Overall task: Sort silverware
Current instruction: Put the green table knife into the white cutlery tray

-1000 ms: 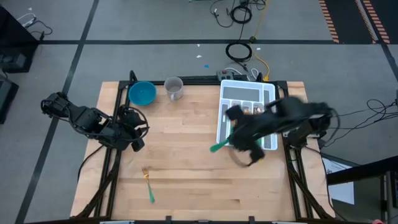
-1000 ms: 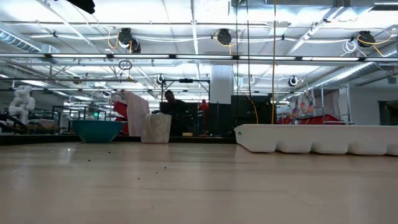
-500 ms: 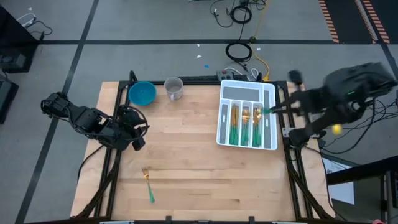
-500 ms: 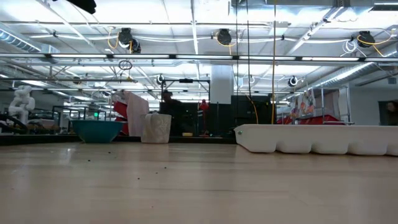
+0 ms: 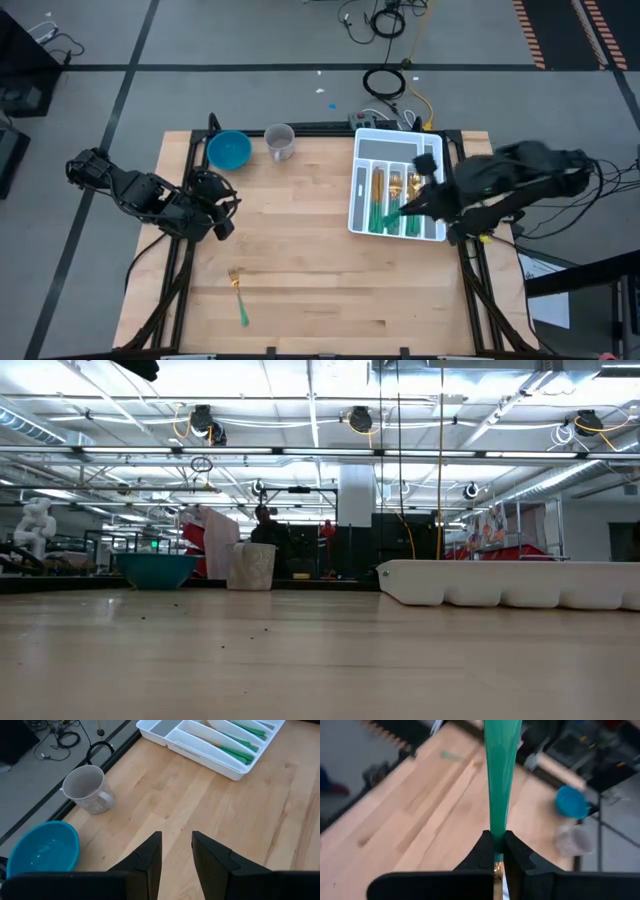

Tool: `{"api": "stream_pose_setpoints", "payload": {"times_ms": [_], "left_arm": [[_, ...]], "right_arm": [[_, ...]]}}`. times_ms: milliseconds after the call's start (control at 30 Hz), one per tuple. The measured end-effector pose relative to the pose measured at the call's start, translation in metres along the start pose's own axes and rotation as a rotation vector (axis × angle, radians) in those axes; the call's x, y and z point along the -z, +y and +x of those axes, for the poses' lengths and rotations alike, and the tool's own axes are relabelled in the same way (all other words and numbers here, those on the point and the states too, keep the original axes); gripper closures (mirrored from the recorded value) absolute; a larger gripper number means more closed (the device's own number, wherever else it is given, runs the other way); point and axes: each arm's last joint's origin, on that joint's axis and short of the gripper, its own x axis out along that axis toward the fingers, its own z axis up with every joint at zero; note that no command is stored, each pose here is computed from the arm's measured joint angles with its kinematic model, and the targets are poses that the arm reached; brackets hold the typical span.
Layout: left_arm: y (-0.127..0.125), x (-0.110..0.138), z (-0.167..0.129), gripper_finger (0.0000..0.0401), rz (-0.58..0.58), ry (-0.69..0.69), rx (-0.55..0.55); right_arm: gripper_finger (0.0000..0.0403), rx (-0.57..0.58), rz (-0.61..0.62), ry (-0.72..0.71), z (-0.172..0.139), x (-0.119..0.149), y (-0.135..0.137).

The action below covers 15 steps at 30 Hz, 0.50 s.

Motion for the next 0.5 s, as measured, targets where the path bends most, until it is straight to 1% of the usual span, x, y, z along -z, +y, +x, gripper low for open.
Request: {"api": "stream_pose_setpoints", "payload": {"times_ms": [100, 200, 300, 400, 500], "left_arm": [[0.0, 0.0, 0.0, 0.0287, -0.002, 0.0, 0.0], [0.0, 0.0, 0.0, 0.0287, -0.002, 0.0, 0.0], [0.0, 0.0, 0.0, 0.0287, -0.004, 0.0, 0.001], [0.0, 0.0, 0.0, 0.0287, -0.029, 0.0, 0.001], [0.0, 0.0, 0.0, 0.0287, -0.045, 0.0, 0.001]], "right_arm": [[0.0402, -0.067, 0.0, 0.063, 0.032, 0.027, 0.005], [0.0402, -0.204, 0.024, 0.143, 0.068, 0.058, 0.011], [0.0402, -0.318, -0.01, 0.199, 0.099, 0.086, 0.017], [0.0402, -0.355, -0.074, 0.251, 0.116, 0.11, 0.017], [0.0402, -0.391, -0.148, 0.335, 0.131, 0.134, 0.014]]}}
